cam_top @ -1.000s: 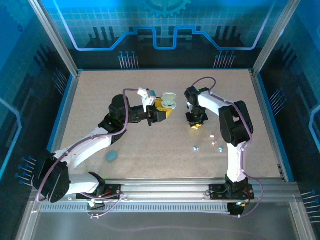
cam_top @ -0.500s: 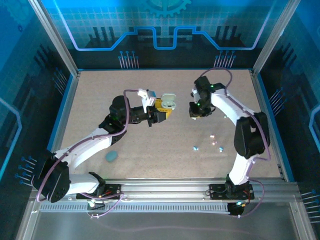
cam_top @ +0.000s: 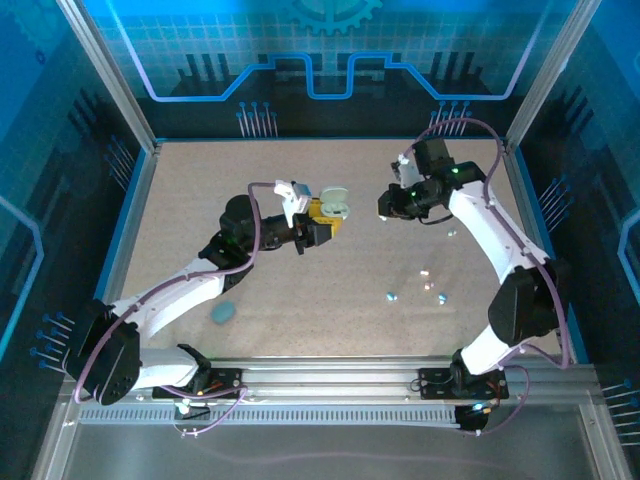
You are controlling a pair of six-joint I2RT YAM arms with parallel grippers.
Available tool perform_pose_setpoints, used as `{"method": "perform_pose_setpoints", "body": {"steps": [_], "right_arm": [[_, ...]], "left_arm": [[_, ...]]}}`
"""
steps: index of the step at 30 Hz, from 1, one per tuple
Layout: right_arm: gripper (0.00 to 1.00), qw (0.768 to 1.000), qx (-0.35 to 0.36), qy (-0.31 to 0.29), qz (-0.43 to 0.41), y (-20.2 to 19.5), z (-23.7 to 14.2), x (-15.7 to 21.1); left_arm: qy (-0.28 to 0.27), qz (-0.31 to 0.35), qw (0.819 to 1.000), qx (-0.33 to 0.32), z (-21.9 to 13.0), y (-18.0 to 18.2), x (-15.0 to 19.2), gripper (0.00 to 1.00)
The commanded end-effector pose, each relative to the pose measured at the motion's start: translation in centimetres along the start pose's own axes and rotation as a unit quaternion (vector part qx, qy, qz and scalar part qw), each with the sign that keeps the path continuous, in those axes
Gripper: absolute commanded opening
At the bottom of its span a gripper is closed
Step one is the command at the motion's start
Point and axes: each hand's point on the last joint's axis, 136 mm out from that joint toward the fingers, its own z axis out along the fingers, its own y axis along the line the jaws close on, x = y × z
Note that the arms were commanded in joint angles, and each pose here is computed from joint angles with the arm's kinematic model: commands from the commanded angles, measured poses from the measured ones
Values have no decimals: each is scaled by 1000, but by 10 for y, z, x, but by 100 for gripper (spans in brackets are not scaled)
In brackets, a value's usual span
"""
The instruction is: Insert wireless bluetooth earbuds into charging case
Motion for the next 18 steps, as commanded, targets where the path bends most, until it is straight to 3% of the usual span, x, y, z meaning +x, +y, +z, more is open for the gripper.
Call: {"method": "perform_pose_setpoints", "body": {"steps": [1, 12, 18], "right_arm": [[19, 998, -49, -43, -7, 28, -39, -13], [19, 988, -117, -95, -40, 70, -88, -17], [18, 977, -180, -94, -70, 100, -98, -13]], "left_arm": [[-12, 22, 1000, -10, 2, 5, 1, 37], [-15, 27, 999, -27, 5, 15, 8, 37], [-17, 35, 999, -25, 9, 16, 11, 37]]}}
